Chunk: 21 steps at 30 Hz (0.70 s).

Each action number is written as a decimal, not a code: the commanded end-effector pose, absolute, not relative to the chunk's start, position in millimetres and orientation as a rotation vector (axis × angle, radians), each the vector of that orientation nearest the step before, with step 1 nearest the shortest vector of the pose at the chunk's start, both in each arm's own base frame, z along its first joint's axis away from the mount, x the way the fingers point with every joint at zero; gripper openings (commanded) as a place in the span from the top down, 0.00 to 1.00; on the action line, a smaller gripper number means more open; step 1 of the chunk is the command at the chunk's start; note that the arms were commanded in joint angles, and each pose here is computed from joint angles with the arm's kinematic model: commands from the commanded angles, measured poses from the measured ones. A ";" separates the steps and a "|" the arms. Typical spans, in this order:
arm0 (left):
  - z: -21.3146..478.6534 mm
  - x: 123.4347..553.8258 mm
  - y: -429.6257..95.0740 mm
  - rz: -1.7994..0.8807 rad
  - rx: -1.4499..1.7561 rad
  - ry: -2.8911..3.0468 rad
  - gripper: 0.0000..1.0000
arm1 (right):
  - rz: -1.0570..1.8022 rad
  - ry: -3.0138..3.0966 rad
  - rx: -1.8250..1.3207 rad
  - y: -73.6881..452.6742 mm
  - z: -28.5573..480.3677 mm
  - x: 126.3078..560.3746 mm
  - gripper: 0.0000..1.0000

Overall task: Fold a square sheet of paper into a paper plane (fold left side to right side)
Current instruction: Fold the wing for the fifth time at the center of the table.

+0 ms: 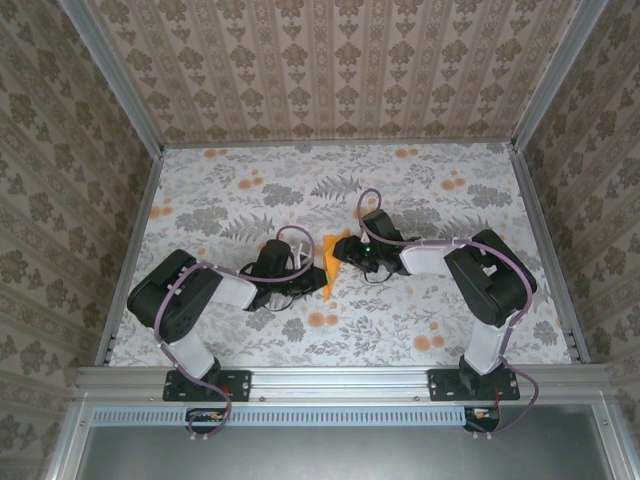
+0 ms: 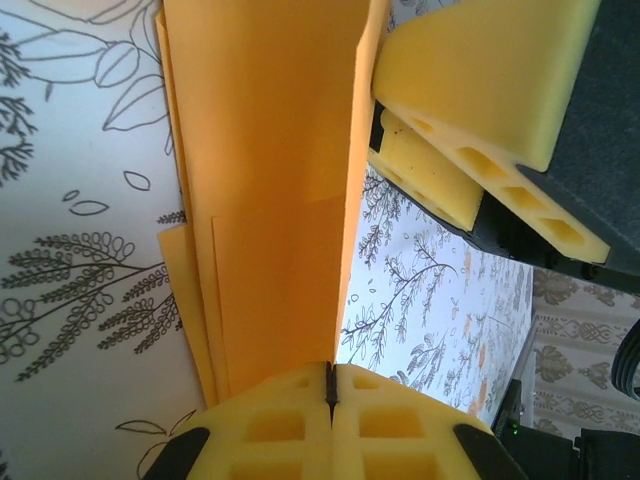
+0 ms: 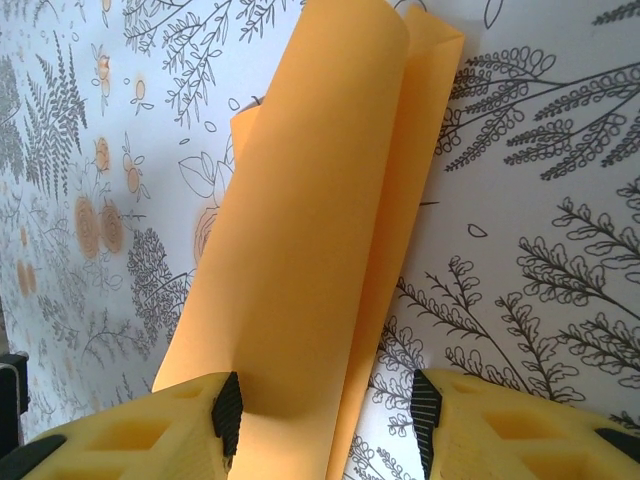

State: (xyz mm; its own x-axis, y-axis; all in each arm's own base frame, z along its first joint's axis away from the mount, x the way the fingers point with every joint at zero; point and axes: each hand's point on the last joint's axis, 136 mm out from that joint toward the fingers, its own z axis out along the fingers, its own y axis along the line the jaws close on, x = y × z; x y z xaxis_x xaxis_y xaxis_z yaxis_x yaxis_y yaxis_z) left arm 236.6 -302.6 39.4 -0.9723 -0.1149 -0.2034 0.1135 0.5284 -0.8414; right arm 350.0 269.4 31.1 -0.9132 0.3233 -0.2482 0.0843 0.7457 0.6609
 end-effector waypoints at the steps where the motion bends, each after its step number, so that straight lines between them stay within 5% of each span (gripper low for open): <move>1: 46.4 240.6 -302.7 -1.446 -0.004 2.507 0.90 | 0.846 2.713 0.372 258.8 0.5 335.9 0.49; 13: 64.9 260.1 -300.2 -1.421 0.012 2.469 0.61 | 0.848 2.715 0.368 259.5 -0.2 336.3 0.49; 21: 58.3 272.3 -308.4 -1.429 0.018 2.481 0.58 | 0.845 2.718 0.364 259.5 -0.4 336.3 0.49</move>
State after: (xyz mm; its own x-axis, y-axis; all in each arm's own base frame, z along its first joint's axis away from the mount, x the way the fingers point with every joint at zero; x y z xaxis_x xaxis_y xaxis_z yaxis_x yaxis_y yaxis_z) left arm 268.0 -306.7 61.9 -0.9604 -0.1477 -0.2362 0.1309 0.5091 -0.8507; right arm 350.4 269.2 29.9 -0.9154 0.3224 -0.2410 0.0928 0.7517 0.6529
